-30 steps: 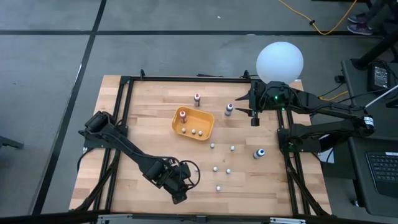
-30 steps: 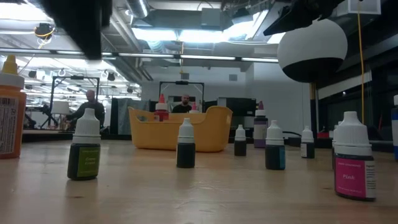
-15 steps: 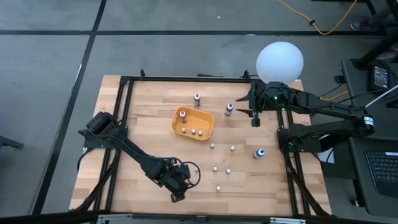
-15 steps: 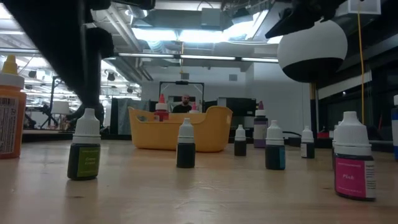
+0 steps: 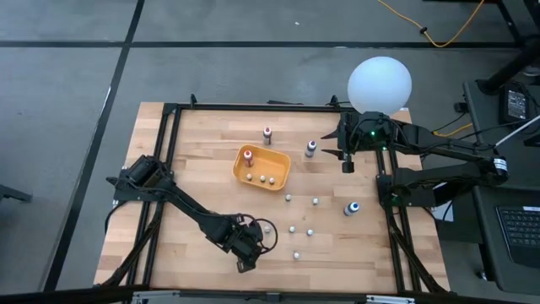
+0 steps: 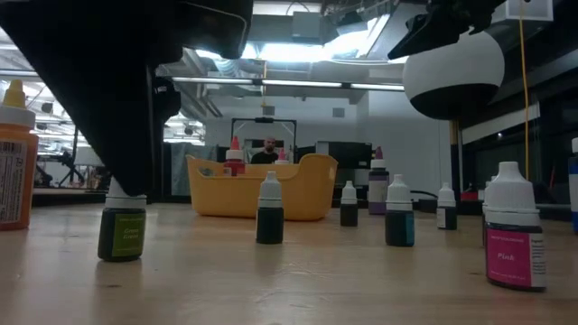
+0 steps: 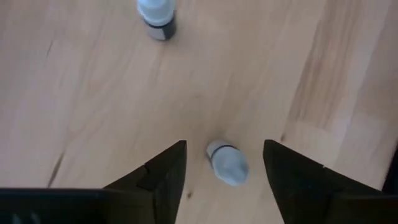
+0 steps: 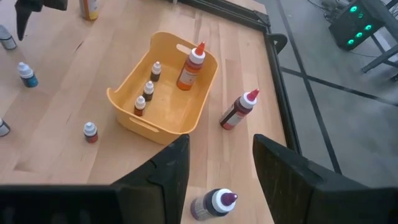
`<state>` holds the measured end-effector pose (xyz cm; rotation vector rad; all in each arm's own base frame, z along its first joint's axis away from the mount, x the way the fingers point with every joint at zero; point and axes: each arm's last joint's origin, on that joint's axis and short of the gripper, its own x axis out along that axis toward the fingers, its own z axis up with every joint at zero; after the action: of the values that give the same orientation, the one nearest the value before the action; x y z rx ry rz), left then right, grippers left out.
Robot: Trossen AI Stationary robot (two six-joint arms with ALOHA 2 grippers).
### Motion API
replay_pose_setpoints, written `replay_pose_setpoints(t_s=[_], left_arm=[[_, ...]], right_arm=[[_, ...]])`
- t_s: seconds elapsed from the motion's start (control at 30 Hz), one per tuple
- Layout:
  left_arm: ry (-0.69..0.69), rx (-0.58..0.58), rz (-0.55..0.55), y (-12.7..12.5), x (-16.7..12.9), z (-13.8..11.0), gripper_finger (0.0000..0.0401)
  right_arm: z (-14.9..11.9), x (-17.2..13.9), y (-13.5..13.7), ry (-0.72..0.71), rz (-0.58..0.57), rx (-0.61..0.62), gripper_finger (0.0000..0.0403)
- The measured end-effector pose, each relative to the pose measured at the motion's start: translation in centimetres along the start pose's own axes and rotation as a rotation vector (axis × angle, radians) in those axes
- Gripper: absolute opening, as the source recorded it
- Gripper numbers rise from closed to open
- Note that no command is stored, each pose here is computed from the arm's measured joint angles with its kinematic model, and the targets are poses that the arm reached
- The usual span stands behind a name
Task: Pick & Place food coloring
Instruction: Put the small green food coloring bottle into the yellow bin
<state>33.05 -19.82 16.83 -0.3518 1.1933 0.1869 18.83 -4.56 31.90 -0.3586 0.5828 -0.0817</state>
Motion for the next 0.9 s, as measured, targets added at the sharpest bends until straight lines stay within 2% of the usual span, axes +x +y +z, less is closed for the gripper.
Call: replay_pose_setpoints(t_s=[0.37, 0.9], left_arm=[[0.038, -0.006, -0.028, 0.34, 0.1, 0.39, 0.0116], [0.058, -0.003, -0.043, 0.3, 0.06, 0.32, 0.0097]], right_arm=[[0.0, 0.0, -0.01, 0.0, 0.0, 0.0, 0.0177], [0.0, 0.0, -0.01, 0.0, 0.0, 0.009, 0.0177]])
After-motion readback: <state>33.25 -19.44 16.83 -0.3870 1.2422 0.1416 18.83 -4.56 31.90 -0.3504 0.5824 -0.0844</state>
